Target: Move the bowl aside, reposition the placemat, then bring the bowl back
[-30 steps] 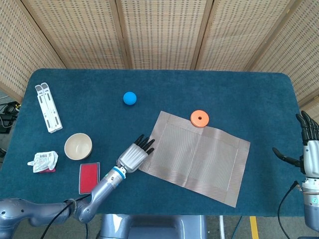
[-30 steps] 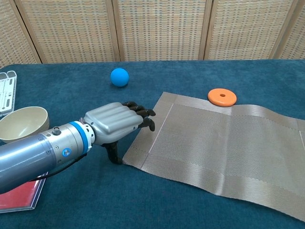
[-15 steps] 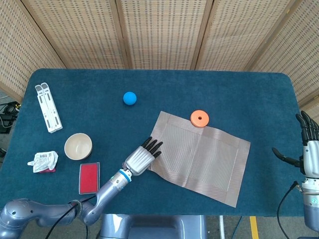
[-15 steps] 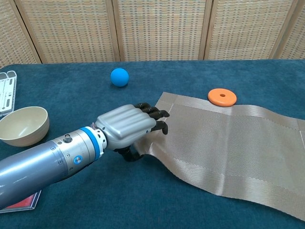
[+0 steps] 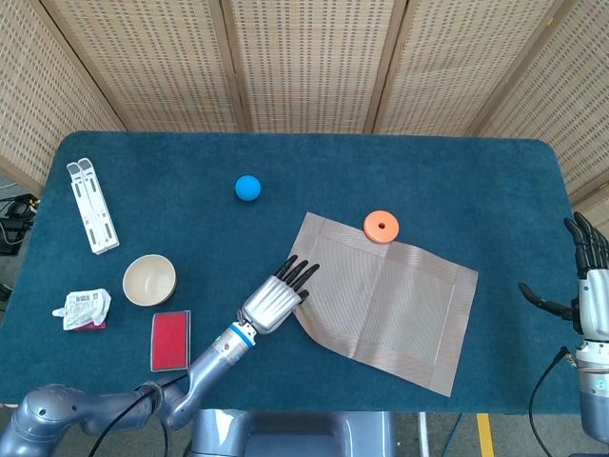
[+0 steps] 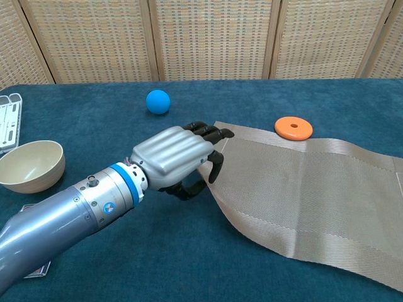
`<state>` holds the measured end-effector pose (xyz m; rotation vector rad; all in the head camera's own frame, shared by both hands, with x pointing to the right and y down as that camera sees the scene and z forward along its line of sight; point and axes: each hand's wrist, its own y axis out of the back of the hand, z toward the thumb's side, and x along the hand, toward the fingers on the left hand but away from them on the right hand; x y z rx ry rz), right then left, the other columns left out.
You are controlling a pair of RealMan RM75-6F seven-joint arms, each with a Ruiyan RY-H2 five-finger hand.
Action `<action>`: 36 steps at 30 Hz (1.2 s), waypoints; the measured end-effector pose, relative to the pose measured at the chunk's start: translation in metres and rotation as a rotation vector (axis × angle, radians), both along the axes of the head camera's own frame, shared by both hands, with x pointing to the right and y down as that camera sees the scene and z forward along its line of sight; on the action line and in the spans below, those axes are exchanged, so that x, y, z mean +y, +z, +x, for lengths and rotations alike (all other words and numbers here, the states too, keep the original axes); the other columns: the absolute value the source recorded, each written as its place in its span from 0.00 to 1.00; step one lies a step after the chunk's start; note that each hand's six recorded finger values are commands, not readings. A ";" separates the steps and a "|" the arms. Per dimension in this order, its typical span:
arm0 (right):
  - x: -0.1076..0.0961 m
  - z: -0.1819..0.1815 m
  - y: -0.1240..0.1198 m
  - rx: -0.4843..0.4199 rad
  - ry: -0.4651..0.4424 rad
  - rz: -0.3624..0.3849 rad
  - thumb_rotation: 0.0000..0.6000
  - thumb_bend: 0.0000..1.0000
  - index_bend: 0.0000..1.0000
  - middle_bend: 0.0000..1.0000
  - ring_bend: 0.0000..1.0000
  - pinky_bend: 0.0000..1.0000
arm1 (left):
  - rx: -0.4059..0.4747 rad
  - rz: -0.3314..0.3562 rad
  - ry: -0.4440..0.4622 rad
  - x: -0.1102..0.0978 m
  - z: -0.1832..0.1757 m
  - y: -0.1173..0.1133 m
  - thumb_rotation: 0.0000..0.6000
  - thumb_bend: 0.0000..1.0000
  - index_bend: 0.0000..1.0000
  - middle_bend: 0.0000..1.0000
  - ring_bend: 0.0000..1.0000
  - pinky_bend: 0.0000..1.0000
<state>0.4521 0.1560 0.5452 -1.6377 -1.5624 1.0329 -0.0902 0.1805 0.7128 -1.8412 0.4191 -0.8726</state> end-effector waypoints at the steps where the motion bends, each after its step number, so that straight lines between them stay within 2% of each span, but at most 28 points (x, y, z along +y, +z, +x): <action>1: 0.000 0.000 0.000 -0.001 0.000 0.000 1.00 0.30 0.03 0.00 0.00 0.00 | 0.001 0.000 -0.002 0.000 0.000 0.000 1.00 0.51 0.56 0.00 0.00 0.00; 12: 0.000 -0.001 0.000 -0.005 -0.004 -0.006 1.00 0.30 0.03 0.00 0.00 0.00 | 0.002 0.000 -0.018 -0.002 -0.003 0.001 1.00 0.51 0.63 0.00 0.00 0.00; 18: 0.002 -0.003 -0.003 -0.011 -0.014 0.002 1.00 0.30 0.03 0.00 0.00 0.00 | -0.010 0.000 -0.014 0.003 -0.020 -0.006 1.00 0.52 0.63 0.00 0.00 0.00; 22: 0.003 -0.006 -0.004 -0.013 -0.021 0.005 1.00 0.29 0.03 0.00 0.00 0.00 | -0.024 -0.034 0.002 0.012 -0.035 -0.012 1.00 0.52 0.63 0.00 0.00 0.00; 28: 0.006 -0.010 -0.005 -0.010 -0.034 0.009 1.00 0.30 0.03 0.00 0.00 0.00 | -0.069 -0.077 0.070 0.039 -0.058 -0.021 1.00 0.52 0.63 0.00 0.00 0.00; 36: 0.007 -0.012 -0.005 -0.010 -0.040 0.007 1.00 0.29 0.03 0.00 0.00 0.00 | -0.047 -0.125 0.126 0.064 -0.065 -0.040 1.00 0.52 0.63 0.00 0.00 0.00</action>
